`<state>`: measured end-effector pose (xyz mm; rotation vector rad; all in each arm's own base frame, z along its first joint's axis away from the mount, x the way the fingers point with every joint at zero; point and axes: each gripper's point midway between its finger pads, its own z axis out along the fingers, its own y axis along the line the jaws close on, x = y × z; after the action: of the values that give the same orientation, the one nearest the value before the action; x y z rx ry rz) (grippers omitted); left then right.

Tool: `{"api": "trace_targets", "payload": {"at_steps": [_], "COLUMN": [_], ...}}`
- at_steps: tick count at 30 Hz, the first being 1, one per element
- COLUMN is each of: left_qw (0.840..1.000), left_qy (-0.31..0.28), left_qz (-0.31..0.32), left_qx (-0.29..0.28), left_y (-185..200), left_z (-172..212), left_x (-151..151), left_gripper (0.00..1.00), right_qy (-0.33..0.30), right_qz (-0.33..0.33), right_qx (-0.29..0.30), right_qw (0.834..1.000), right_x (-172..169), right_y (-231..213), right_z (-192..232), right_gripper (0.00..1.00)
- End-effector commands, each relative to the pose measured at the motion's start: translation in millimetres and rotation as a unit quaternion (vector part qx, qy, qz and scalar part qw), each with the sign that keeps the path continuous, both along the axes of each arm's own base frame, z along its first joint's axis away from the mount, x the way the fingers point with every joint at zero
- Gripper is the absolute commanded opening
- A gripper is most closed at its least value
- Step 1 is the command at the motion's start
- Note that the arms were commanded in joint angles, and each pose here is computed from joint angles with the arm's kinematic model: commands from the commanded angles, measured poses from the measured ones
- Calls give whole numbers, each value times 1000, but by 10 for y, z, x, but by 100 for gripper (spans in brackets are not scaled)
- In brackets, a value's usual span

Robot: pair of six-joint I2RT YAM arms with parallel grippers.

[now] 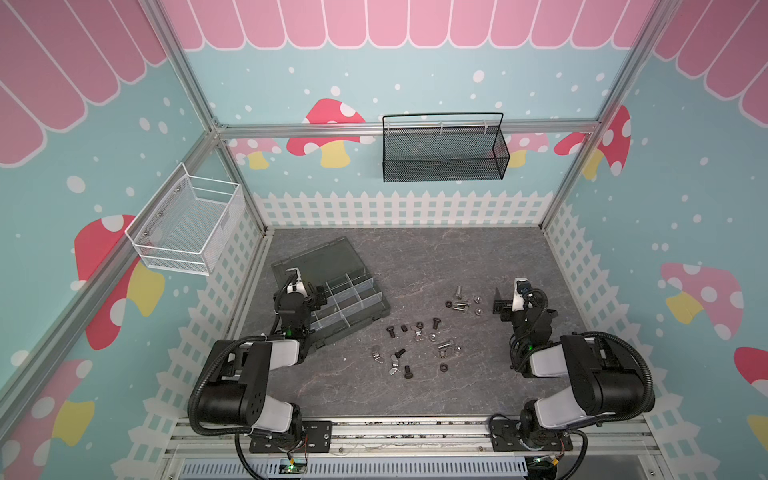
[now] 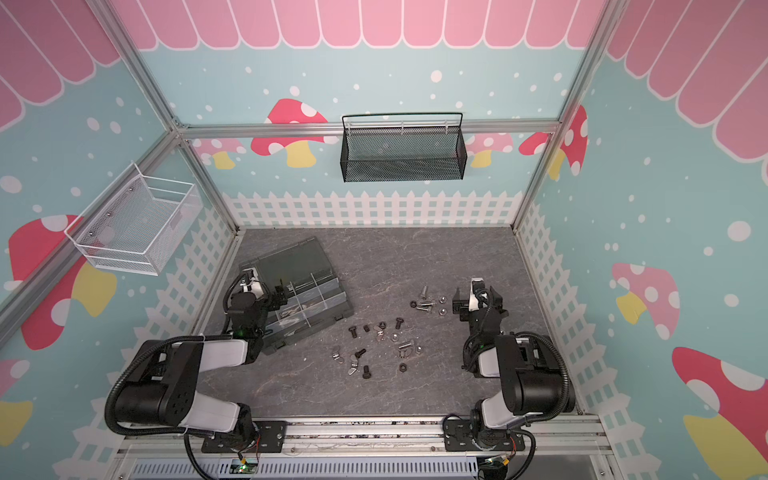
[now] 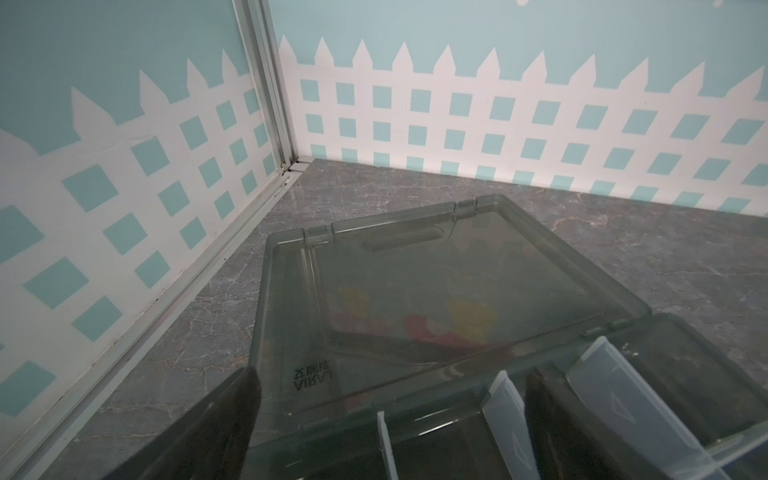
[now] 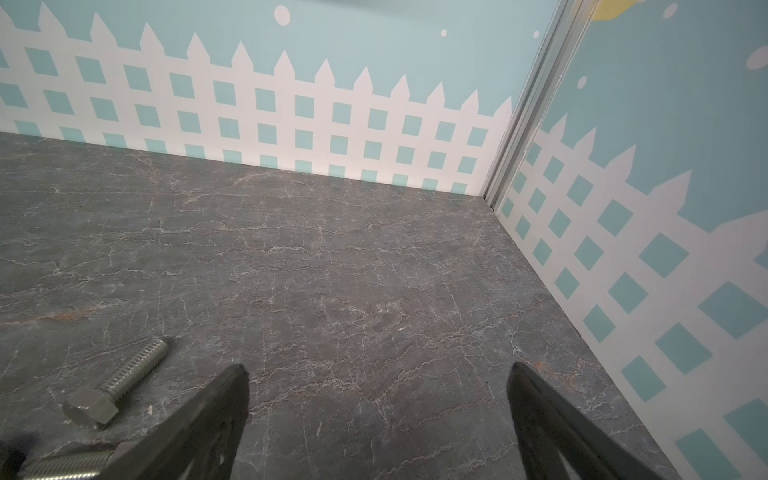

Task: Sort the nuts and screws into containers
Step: 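Reach the left gripper to a silver wing nut and grasp it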

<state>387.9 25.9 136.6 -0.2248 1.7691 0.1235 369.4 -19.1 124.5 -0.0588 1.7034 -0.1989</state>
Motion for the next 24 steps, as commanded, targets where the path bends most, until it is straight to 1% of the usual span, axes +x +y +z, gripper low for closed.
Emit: {"api": "trace_targets", "payload": {"at_steps": [1, 3, 7, 11, 14, 16, 18, 20, 22, 24], "left_qw": [1000, 1000, 999, 999, 998, 996, 993, 991, 985, 977], "left_qy": [-17, -18, -37, -27, -25, -17, 1, 25, 58, 93], "left_qz": [14, 12, 6, 3, -25, -38, -55, -49, -70, -75], "left_qx": [-2, -3, -12, -28, -52, -84, -104, -123, -148, -174], "left_y": [28, 11, -68, -187, -387, -510, -638, -677, -843, -940], "left_z": [174, 267, 541, 719, 854, 894, 887, 827, 724, 574], "left_x": [-100, -145, -266, -431, -609, -758, -901, -1058, -1225, -1349], "left_gripper": [100, 100, 100, 100, 100, 100, 100, 100, 100, 100], "right_qy": [-13, -21, -32, -11, -3, -12, -18, -15, -7, -3], "right_qz": [-3, -16, -34, -79, -91, -92, -96, -105, -103, -96], "right_qx": [2, 2, 7, 28, 37, 48, 60, 71, 75, 75], "right_qw": [1000, 1000, 999, 996, 995, 994, 993, 992, 992, 993], "right_x": [44, -13, -55, -53, -60, -79, -98, -112, -105, -83], "right_y": [5, -37, -96, -238, -273, -273, -278, -300, -290, -267], "right_z": [166, 227, 341, 391, 437, 497, 542, 555, 556, 558], "right_gripper": [98, 98, 98, 98, 98, 98, 98, 98, 98, 98]}}
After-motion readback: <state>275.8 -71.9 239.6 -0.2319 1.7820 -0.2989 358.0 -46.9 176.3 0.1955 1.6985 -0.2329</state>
